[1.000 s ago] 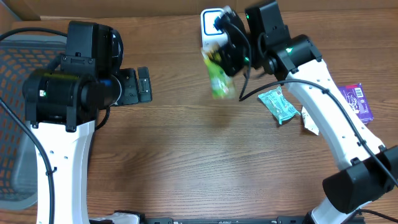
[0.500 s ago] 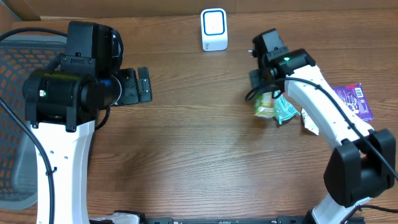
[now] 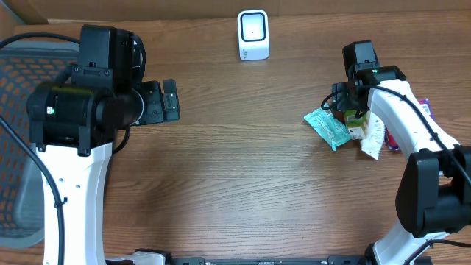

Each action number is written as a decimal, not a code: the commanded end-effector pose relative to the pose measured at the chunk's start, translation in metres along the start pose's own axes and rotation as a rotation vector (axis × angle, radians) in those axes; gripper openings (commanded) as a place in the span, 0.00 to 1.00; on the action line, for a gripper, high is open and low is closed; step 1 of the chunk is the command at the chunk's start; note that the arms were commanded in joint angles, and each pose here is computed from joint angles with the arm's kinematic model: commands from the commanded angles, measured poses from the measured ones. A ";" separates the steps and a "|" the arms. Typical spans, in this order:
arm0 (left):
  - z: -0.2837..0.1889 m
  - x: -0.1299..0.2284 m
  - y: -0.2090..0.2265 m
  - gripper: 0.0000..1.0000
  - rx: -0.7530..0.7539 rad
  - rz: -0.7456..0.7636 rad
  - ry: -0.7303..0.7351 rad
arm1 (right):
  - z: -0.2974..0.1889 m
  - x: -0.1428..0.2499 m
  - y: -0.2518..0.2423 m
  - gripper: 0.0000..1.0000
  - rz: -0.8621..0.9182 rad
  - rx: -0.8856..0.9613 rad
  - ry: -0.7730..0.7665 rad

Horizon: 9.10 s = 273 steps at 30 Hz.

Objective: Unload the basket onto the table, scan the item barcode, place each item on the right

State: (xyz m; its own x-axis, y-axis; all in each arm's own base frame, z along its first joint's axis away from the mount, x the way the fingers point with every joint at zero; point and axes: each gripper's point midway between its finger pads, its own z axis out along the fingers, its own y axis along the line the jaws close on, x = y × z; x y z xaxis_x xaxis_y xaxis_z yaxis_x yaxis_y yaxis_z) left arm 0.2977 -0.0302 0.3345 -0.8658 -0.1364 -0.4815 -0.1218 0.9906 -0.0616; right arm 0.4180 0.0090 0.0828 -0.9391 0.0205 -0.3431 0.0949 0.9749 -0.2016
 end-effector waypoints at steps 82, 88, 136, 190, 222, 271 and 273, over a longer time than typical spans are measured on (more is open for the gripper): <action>-0.001 -0.001 0.000 1.00 -0.001 -0.014 -0.005 | 0.023 0.041 0.142 0.42 -0.113 -0.457 0.163; -0.001 -0.001 0.000 1.00 -0.001 -0.014 -0.005 | 0.037 0.038 0.103 0.43 -0.023 -0.264 0.165; -0.001 -0.001 0.000 1.00 -0.001 -0.014 -0.005 | -0.412 0.055 -0.014 1.00 -0.139 -0.621 -0.697; -0.001 -0.001 0.000 1.00 -0.001 -0.014 -0.005 | -0.194 0.122 -0.010 1.00 0.036 -0.421 -1.388; -0.001 -0.001 0.000 1.00 -0.001 -0.014 -0.005 | -0.149 0.137 0.006 1.00 0.006 -0.446 -1.205; 0.064 0.059 0.031 1.00 0.077 0.235 -1.049 | -0.149 0.137 0.006 1.00 0.006 -0.446 -1.205; 0.073 0.071 0.033 0.99 0.057 0.270 -1.065 | -0.149 0.137 0.006 1.00 0.006 -0.446 -1.205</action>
State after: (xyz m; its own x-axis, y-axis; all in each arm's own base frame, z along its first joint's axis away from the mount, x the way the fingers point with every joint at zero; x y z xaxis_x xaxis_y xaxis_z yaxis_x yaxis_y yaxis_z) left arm 0.2744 -0.0056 0.2513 -0.0110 0.0324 -0.9994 0.0435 0.9985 0.0319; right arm 0.2413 0.0484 0.1735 -0.0289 0.0375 -0.9989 -0.2312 0.9719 0.0431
